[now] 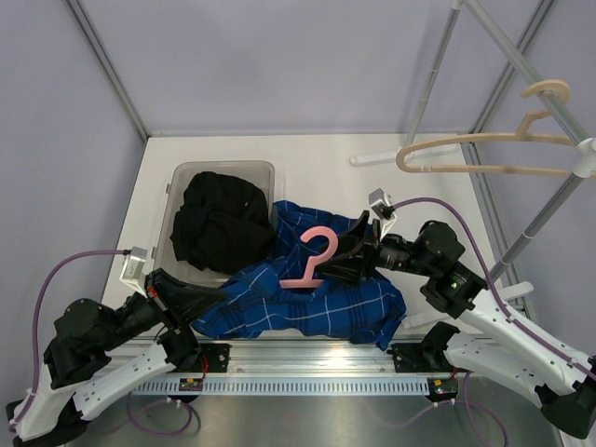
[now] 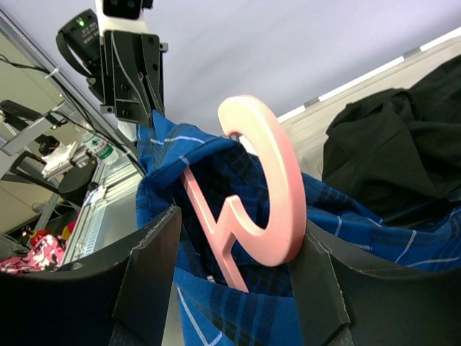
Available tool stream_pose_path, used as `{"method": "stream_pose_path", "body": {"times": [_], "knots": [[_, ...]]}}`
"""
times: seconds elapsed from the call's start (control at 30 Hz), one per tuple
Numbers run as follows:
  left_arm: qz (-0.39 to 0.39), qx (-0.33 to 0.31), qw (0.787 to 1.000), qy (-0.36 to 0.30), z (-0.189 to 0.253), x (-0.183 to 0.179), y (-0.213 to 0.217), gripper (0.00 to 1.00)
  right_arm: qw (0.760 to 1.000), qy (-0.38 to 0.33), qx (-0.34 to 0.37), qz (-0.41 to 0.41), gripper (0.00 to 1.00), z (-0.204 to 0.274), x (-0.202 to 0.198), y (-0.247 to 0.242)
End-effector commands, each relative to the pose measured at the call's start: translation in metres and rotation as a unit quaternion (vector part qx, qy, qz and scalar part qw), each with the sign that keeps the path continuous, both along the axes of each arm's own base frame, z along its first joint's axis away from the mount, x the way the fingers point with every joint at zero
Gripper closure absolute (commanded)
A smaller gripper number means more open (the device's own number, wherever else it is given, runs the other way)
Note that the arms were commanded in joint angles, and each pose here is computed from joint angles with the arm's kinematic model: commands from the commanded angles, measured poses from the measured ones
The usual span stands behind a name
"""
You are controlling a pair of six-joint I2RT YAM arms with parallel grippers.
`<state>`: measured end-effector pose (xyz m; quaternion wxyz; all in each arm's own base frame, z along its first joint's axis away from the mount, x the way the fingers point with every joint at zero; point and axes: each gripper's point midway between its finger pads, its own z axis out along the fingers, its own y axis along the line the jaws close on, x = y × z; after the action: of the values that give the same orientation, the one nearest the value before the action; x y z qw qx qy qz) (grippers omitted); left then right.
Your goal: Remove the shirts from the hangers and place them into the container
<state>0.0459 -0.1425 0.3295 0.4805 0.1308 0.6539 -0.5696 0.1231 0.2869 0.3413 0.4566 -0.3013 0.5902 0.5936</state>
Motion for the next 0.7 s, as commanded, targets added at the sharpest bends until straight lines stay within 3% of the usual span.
{"method": "stream_pose_path", "body": {"times": [0.0, 0.47, 0.67], "knots": [[-0.018, -0.061, 0.997, -0.034, 0.0406, -0.0115, 0.0059, 1.0, 0.999, -0.021, 0.007, 0.026, 0.34, 0.0006, -0.0106, 0.0002], [-0.031, -0.067, 0.997, -0.035, 0.044, -0.0151, 0.0031, 1.0, 0.999, -0.028, 0.005, 0.021, 0.42, 0.001, -0.0076, 0.0011], [-0.034, -0.066, 0.997, -0.033, 0.0403, -0.0138, -0.0004, 1.0, 0.999, -0.035, 0.01, 0.03, 0.55, 0.0074, -0.0072, 0.0046]]}}
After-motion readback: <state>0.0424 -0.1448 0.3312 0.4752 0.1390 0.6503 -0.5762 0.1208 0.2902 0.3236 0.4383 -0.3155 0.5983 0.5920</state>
